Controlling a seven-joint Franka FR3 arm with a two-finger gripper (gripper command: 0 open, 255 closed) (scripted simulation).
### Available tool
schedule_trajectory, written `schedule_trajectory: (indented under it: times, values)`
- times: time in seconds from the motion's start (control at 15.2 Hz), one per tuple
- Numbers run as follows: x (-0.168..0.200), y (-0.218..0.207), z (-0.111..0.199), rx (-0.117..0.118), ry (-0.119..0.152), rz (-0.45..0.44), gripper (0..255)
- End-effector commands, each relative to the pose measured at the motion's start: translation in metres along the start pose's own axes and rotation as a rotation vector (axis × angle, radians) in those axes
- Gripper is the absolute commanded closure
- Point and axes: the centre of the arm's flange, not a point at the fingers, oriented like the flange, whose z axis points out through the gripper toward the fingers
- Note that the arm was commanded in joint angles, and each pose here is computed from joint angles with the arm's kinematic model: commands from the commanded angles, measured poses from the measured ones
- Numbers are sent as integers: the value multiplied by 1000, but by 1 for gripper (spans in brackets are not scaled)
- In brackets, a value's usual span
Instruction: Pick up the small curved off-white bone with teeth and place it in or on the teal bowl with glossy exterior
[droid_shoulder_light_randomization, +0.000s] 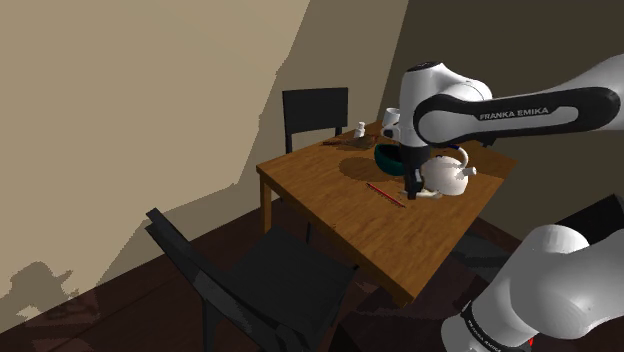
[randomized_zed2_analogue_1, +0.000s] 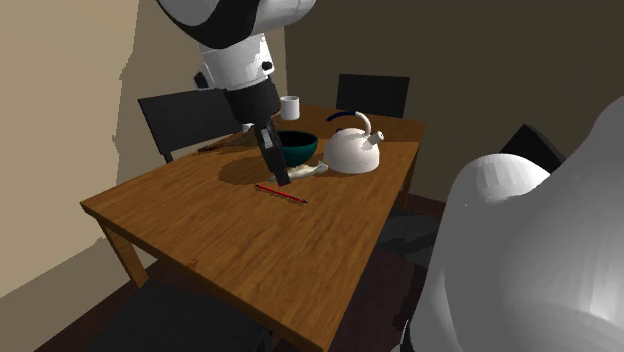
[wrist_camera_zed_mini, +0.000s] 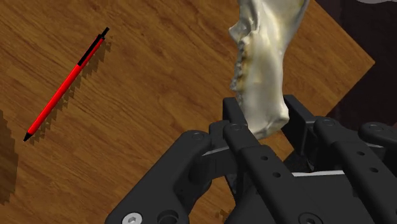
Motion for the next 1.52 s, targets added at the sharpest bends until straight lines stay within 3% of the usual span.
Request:
schedule_trajectory:
  times: [0.0, 1.45]
  values:
    - [-2, 26, -2, -1, -1, 0, 255]
    - [-36, 314, -2, -1, -1, 0, 255]
